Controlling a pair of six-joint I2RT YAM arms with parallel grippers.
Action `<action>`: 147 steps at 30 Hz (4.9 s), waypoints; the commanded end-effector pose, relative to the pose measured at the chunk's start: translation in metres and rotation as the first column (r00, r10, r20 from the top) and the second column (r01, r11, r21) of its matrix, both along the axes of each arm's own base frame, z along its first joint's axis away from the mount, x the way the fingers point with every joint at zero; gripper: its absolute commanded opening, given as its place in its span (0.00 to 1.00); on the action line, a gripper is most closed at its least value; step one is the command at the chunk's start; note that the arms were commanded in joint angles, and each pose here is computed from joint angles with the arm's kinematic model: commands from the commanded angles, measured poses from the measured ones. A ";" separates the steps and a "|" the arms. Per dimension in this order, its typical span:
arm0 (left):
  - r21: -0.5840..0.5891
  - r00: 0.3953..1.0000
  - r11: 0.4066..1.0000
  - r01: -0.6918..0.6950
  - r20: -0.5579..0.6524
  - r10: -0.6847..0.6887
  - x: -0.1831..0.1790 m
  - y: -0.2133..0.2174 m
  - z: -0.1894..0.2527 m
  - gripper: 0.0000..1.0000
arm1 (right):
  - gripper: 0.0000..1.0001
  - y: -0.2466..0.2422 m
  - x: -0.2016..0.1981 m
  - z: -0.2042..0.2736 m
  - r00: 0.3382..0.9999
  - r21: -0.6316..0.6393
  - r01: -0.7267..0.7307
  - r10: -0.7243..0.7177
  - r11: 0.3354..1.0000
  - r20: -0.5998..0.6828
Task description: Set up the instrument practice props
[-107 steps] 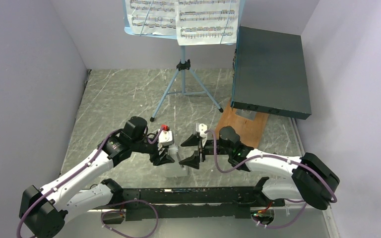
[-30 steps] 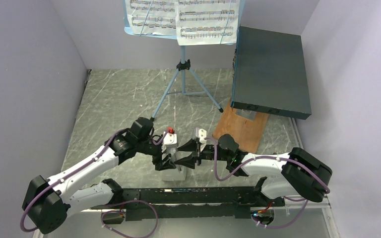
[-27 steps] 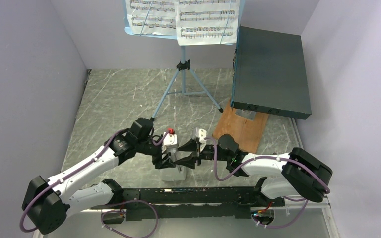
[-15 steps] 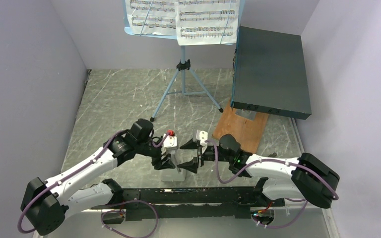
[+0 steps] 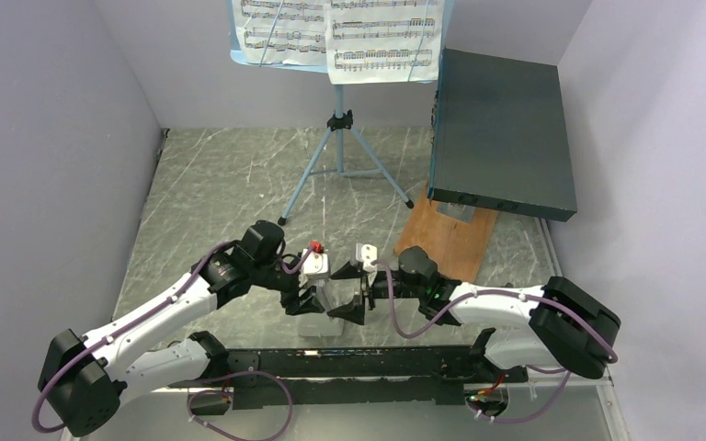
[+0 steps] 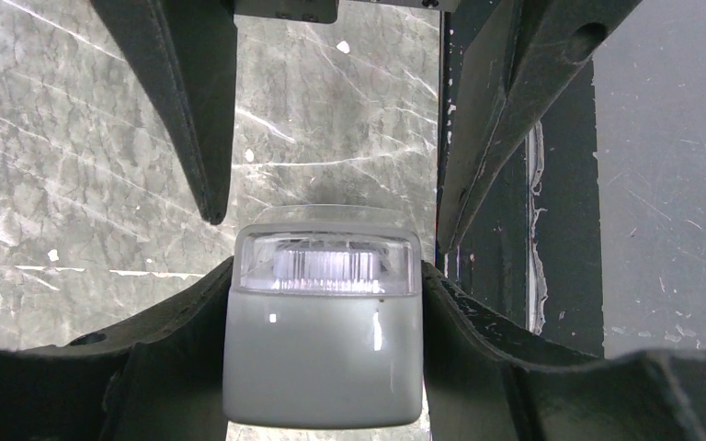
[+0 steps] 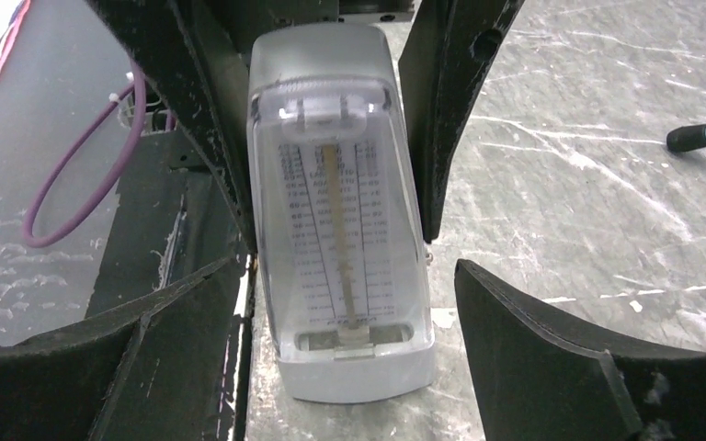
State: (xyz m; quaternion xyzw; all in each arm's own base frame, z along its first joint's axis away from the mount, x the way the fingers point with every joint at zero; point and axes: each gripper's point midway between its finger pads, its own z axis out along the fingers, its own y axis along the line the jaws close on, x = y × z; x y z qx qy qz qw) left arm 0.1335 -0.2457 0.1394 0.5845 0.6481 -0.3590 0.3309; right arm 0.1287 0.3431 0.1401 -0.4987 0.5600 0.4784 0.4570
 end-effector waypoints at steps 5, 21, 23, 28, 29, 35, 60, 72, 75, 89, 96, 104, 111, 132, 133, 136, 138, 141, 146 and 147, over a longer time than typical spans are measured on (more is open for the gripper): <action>-0.009 0.999 1.000 0.030 0.016 -0.029 -0.004 0.000 0.007 0.00 | 0.81 0.020 0.003 0.041 0.998 0.114 -0.059 0.055 0.992 0.040; -0.002 0.999 1.000 0.016 0.030 -0.016 -0.001 0.002 0.008 0.00 | 0.00 0.011 0.018 0.032 0.997 0.140 0.078 -0.076 0.987 -0.019; -0.004 0.999 1.000 0.006 0.044 -0.006 0.000 0.003 0.009 0.00 | 0.00 0.002 0.019 0.049 0.992 0.238 0.124 -0.123 0.963 -0.019; -0.006 0.998 1.000 -0.001 0.059 0.001 0.001 0.005 0.010 0.00 | 0.00 0.002 0.015 0.064 0.994 0.296 0.108 -0.106 0.949 -0.022; -0.003 0.998 1.000 0.001 0.056 -0.001 0.000 0.005 0.010 0.00 | 0.00 0.002 0.013 0.068 0.995 0.304 0.094 -0.093 0.948 -0.018; 0.004 0.999 1.000 0.006 0.049 -0.006 0.000 0.005 0.008 0.00 | 0.00 -0.003 -0.002 0.100 1.000 0.389 0.022 -0.020 0.921 -0.007; 0.002 0.991 0.999 -0.054 0.126 0.054 0.008 0.014 0.016 0.00 | 0.00 -0.109 0.101 0.000 0.601 -0.397 0.735 -0.799 0.551 0.003; 0.008 0.992 0.998 -0.066 0.112 0.065 0.010 0.013 0.018 0.03 | 0.00 -0.134 0.039 -0.062 0.504 -0.796 0.514 -0.864 0.319 -0.020; 0.009 0.992 0.998 -0.066 0.110 0.065 0.010 0.013 0.018 0.04 | 0.07 -0.145 0.040 -0.081 0.476 -0.841 0.496 -0.878 0.216 0.055; 0.005 0.992 0.998 -0.062 0.113 0.061 0.009 0.013 0.019 0.00 | 0.68 -0.135 0.054 -0.088 0.498 -0.810 0.535 -0.864 0.240 0.073; 0.001 0.992 0.998 -0.057 0.115 0.057 0.008 0.013 0.019 0.00 | 0.80 -0.112 0.062 -0.044 0.614 -0.700 0.570 -0.789 0.430 0.015; 0.008 0.993 0.999 -0.048 0.106 0.047 0.007 0.012 0.017 0.00 | 0.73 -0.023 -0.013 0.034 0.997 -0.163 0.042 -0.030 0.986 0.078; 0.009 0.993 0.998 -0.055 0.107 0.053 0.008 0.013 0.017 0.00 | 0.69 -0.008 -0.022 0.029 0.943 -0.029 -0.112 0.116 0.993 0.313; 0.012 0.995 0.999 -0.039 0.094 0.038 0.006 0.011 0.015 0.00 | 0.43 0.027 0.007 -0.015 0.972 -0.057 -0.116 0.125 0.992 0.201; 0.012 0.995 0.999 -0.039 0.094 0.038 0.006 0.011 0.015 0.00 | 0.42 0.027 0.008 -0.017 0.972 -0.061 -0.116 0.126 0.991 0.200; 0.014 0.995 0.999 -0.039 0.093 0.038 0.006 0.011 0.014 0.00 | 0.39 0.031 0.008 -0.022 0.968 -0.077 -0.135 0.148 0.988 0.201; 0.014 0.995 0.999 -0.040 0.093 0.038 0.006 0.011 0.015 0.00 | 0.37 0.032 0.008 -0.025 0.967 -0.087 -0.142 0.157 0.986 0.202; 0.014 0.995 0.999 -0.040 0.093 0.039 0.007 0.011 0.014 0.00 | 0.33 0.033 0.009 -0.028 0.965 -0.093 -0.147 0.163 0.985 0.204; 0.014 0.995 0.999 -0.039 0.091 0.037 0.006 0.011 0.014 0.00 | 0.27 0.034 0.007 -0.035 0.964 -0.110 -0.165 0.184 0.980 0.194; 0.014 0.995 0.999 -0.038 0.092 0.036 0.007 0.011 0.014 0.00 | 0.27 0.033 0.007 -0.037 0.964 -0.117 -0.167 0.187 0.979 0.190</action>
